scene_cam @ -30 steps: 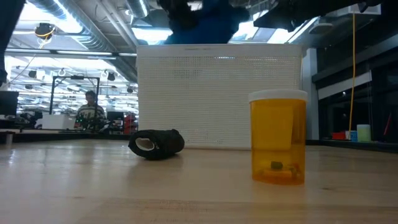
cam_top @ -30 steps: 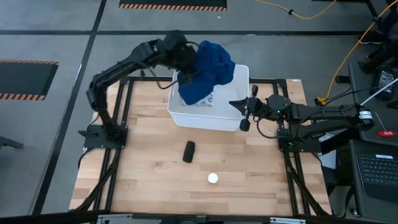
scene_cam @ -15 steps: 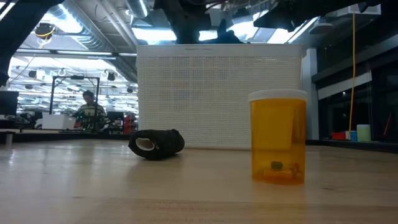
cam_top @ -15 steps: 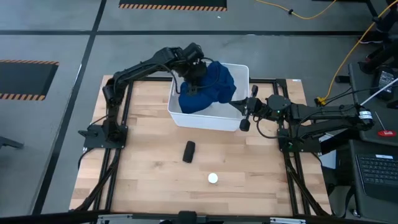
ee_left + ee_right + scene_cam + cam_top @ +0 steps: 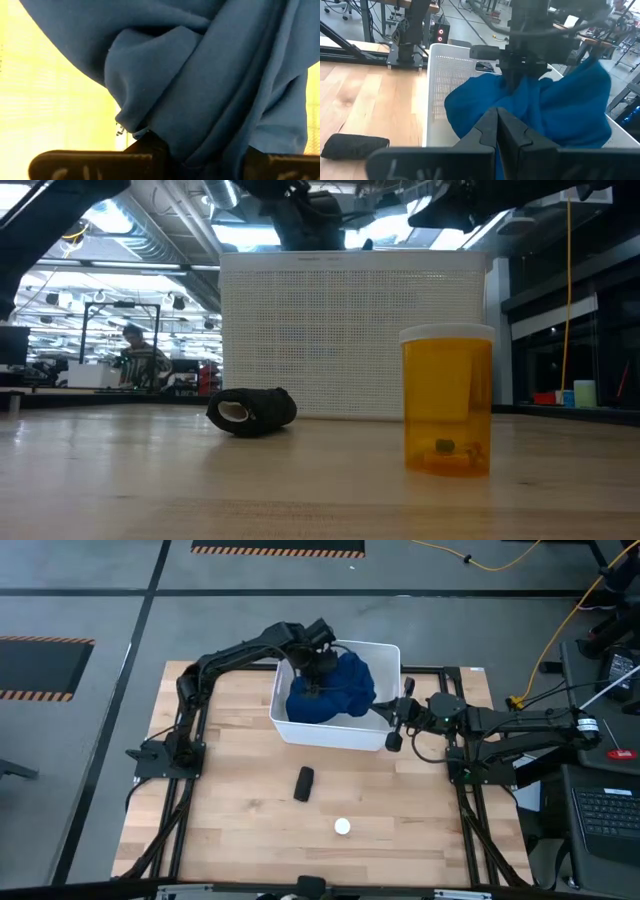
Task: Pick & place medical supplies in basket/bin
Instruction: Put the blue cloth into the white bin
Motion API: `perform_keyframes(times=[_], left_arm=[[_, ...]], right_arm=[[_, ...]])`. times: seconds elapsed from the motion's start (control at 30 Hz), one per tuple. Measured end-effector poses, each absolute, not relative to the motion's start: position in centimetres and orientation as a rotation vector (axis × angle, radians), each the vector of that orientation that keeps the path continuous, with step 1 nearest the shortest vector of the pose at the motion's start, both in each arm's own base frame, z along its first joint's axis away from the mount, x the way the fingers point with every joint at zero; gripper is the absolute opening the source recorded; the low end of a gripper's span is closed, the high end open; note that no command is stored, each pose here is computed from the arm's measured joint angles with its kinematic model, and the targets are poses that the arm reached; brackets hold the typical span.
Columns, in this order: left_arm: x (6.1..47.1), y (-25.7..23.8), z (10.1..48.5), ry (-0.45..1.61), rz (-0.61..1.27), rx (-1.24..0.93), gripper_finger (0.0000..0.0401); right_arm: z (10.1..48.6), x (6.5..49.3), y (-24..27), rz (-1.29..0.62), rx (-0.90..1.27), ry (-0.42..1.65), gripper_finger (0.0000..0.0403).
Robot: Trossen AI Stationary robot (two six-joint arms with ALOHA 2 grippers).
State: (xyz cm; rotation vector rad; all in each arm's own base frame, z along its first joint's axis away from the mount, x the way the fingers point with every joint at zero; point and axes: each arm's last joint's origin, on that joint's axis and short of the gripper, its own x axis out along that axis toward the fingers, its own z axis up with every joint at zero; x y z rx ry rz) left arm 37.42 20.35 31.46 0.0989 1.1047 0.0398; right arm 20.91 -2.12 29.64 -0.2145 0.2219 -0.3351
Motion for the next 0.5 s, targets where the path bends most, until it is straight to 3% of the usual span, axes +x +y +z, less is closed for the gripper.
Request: perform_keyframes(times=[0.5], left_arm=[[39.5,19.6,25.9,1.293,-0.152,0.154,0.0049]], right_arm=[[28.9,21.4,-2.2,-0.331,-0.212,0.267,0.0008]])
